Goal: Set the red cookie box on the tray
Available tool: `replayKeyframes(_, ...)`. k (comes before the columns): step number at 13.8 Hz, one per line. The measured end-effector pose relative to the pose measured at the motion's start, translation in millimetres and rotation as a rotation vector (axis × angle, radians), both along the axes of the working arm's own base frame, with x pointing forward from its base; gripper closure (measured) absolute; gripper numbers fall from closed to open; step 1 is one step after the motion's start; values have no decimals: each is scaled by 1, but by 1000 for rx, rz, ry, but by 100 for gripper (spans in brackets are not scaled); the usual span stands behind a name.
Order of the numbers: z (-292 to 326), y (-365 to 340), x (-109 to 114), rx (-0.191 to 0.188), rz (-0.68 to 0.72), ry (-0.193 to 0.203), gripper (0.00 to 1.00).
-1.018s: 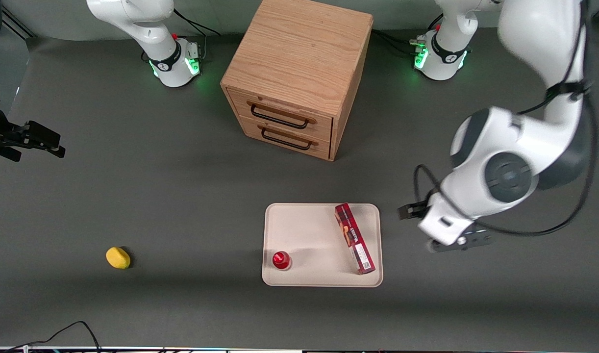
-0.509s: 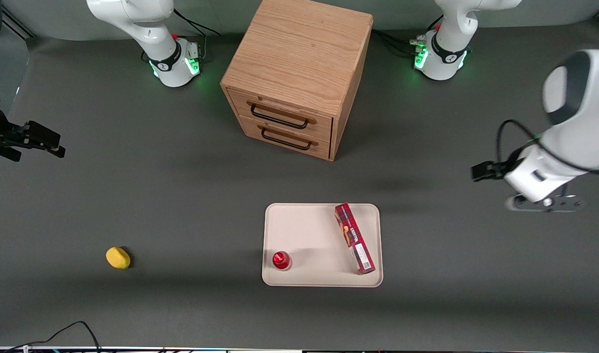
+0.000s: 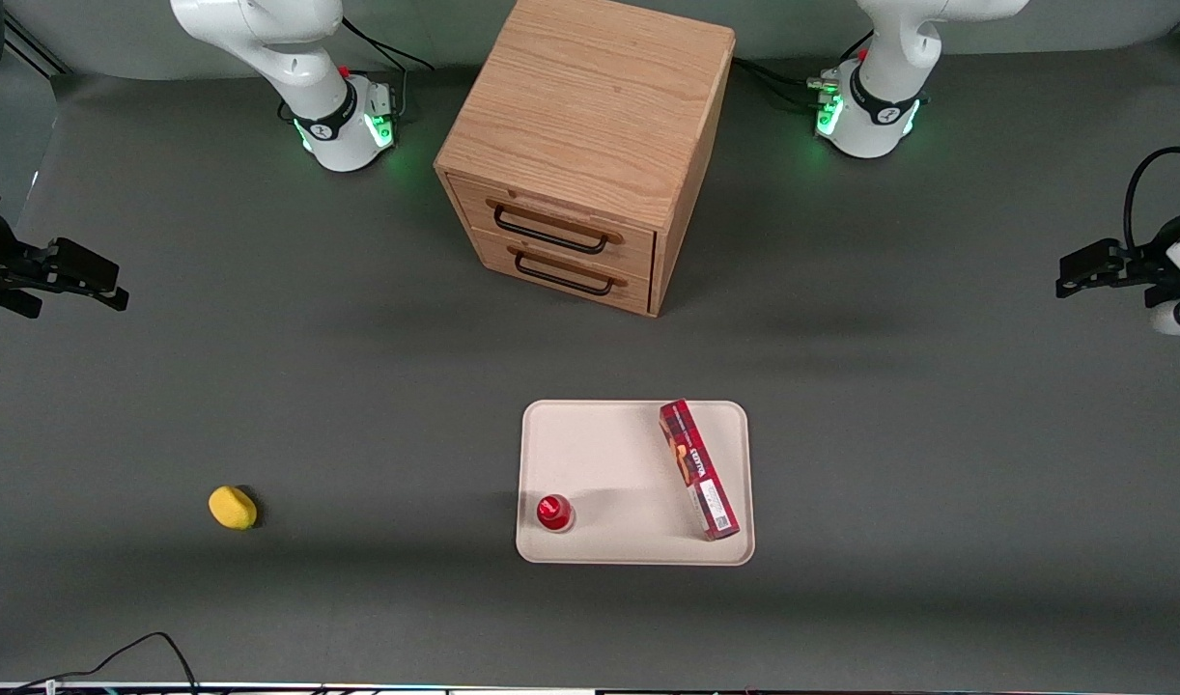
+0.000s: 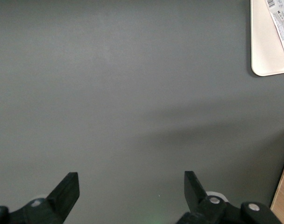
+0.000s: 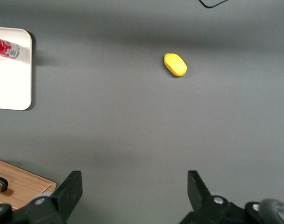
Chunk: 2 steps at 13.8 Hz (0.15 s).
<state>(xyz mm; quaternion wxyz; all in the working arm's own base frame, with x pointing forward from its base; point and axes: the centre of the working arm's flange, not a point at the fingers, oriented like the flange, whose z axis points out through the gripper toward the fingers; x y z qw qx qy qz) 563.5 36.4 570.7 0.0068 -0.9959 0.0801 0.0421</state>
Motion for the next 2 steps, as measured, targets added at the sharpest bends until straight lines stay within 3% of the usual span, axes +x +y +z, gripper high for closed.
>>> replayKeyframes(2, 1, -9, -2, 3, -16, 14, 0)
